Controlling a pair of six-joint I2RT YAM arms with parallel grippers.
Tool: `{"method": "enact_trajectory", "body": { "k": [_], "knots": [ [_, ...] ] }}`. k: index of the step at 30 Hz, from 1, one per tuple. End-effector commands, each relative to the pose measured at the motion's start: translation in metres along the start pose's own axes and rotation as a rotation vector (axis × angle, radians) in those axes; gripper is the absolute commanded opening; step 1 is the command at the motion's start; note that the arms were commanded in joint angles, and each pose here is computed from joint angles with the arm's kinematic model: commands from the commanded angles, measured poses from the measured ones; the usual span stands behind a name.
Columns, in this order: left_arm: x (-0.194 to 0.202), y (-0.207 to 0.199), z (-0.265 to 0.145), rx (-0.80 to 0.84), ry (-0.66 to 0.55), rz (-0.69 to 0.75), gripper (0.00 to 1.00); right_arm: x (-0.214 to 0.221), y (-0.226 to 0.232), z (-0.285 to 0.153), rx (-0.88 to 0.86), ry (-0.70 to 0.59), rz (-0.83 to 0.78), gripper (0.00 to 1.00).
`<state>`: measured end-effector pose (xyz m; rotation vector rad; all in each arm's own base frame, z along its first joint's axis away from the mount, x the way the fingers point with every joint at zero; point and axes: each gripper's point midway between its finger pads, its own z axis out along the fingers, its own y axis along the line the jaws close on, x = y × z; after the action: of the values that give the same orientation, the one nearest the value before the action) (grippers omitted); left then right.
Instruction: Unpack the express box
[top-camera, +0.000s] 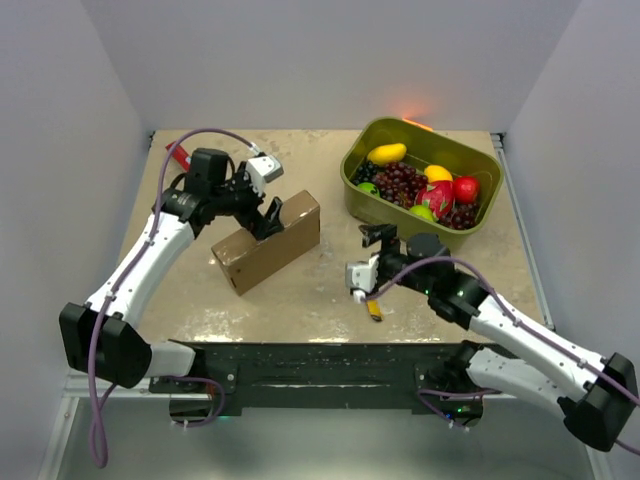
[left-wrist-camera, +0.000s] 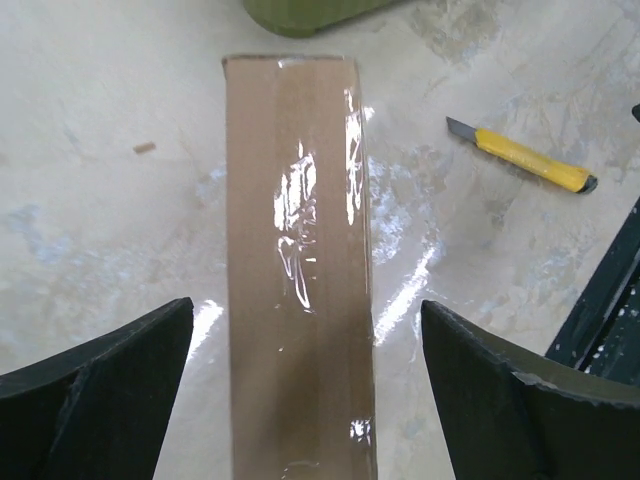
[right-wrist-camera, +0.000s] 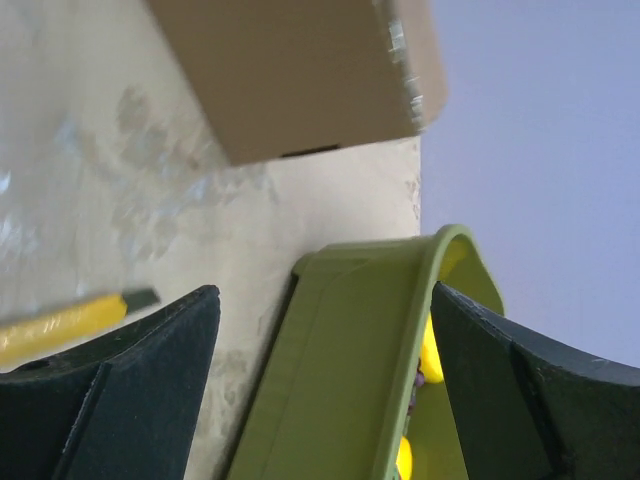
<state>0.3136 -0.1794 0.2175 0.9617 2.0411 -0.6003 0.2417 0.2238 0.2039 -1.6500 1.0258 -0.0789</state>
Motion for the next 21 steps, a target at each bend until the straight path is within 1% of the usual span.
{"method": "enact_trajectory", "body": {
  "k": [1, 2, 3, 4, 5, 6, 7, 8, 9, 13, 19, 21],
  "knots": [
    [-0.017, 0.016, -0.02, -0.078, 0.037, 0.118, 1.0, -0.02, -0.037, 0.021, 0.032, -0.001, 0.371, 0.9],
    [-0.011, 0.02, -0.018, -0.082, 0.071, 0.123, 1.0, -0.02, -0.045, 0.029, 0.059, 0.009, 0.469, 0.9],
    [-0.007, 0.02, -0.019, -0.077, 0.1, 0.14, 1.0, -0.028, -0.066, 0.033, 0.099, -0.005, 0.518, 0.91],
    [-0.005, 0.022, -0.019, -0.081, 0.115, 0.141, 1.0, -0.021, -0.059, 0.053, 0.08, 0.032, 0.623, 0.91],
    [-0.003, 0.021, -0.017, -0.066, 0.125, 0.143, 1.0, -0.023, -0.065, 0.06, 0.086, 0.037, 0.666, 0.91],
    [-0.002, 0.018, -0.018, -0.047, 0.132, 0.152, 1.0, -0.031, -0.085, 0.065, 0.113, 0.013, 0.701, 0.91],
    [-0.002, 0.014, -0.017, -0.024, 0.128, 0.15, 1.0, -0.027, -0.078, 0.081, 0.091, 0.034, 0.774, 0.91],
    [-0.001, 0.012, -0.015, -0.012, 0.135, 0.146, 1.0, -0.029, -0.083, 0.086, 0.097, 0.025, 0.805, 0.91],
    [0.002, 0.009, -0.015, 0.002, 0.149, 0.146, 1.0, -0.037, -0.094, 0.092, 0.101, -0.016, 0.822, 0.91],
    [0.012, 0.012, -0.01, 0.002, 0.19, 0.132, 1.0, -0.046, -0.094, 0.112, 0.059, -0.057, 0.858, 0.91],
    [0.014, 0.013, -0.001, -0.001, 0.192, 0.132, 0.99, -0.045, -0.091, 0.125, 0.046, -0.052, 0.913, 0.91],
    [0.014, 0.009, 0.003, 0.007, 0.193, 0.14, 0.97, -0.045, -0.089, 0.127, 0.039, -0.052, 0.929, 0.91]
  ]
}}
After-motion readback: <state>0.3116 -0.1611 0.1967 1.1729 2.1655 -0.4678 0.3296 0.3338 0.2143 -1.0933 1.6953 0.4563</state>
